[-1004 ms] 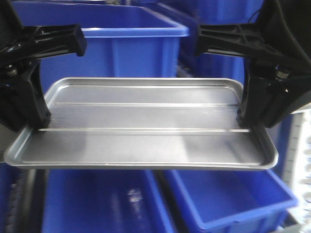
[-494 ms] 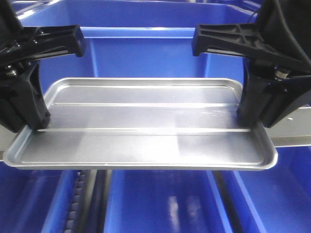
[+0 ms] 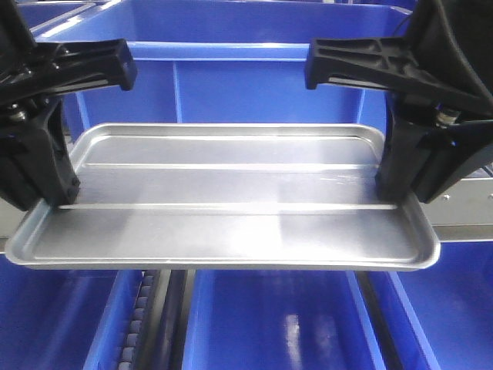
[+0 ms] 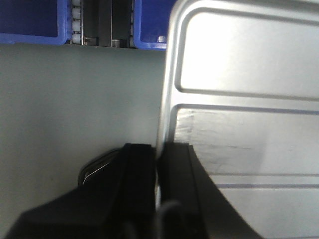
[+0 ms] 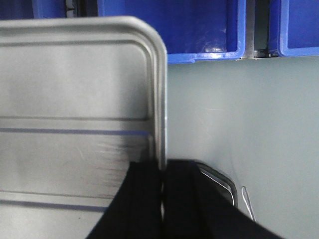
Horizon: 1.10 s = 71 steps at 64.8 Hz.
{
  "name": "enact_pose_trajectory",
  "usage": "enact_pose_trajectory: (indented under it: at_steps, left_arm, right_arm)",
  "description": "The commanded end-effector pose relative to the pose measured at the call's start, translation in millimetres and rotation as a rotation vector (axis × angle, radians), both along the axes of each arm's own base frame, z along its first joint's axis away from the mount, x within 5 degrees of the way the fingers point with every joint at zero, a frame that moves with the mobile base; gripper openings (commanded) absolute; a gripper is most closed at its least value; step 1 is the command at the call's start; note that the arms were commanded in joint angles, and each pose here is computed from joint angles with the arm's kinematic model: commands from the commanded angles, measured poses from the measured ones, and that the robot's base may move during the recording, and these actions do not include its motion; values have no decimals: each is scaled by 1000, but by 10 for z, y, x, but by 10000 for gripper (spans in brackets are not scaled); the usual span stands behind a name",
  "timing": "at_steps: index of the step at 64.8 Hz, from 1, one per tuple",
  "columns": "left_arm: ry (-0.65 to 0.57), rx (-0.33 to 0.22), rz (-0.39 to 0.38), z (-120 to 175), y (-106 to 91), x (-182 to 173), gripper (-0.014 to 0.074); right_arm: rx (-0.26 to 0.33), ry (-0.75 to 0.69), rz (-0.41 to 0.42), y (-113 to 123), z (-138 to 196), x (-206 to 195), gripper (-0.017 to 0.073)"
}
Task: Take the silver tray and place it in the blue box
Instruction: 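Carry the tray with both grippers as the base drives to the blue bin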
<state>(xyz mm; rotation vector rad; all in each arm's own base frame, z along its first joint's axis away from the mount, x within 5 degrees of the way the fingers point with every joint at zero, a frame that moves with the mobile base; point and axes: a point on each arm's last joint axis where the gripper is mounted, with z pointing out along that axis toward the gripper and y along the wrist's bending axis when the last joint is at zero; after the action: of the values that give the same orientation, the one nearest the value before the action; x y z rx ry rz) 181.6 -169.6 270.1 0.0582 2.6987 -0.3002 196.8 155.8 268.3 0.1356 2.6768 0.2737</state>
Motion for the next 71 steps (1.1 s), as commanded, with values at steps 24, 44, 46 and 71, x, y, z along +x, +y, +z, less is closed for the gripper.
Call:
enact_pose_trajectory:
  at_steps: [24, 44, 46, 71]
  left_arm:
    - [-58, -34, -3, 146, 6, -4, -10]
    - [-59, -35, -4, 147, 5, -3, -10]
    - [-59, -35, -4, 147, 5, -3, -10]
    - [-95, -65, -83, 365, -27, 64, -10]
  right_arm:
    - [11, -74, 14, -32, 158, 14, 53]
    - [27, -90, 20, -17, 168, 25, 53]
    - [27, -90, 20, -17, 168, 25, 53]
    - [68, -172, 64, 53, 428, 97, 53]
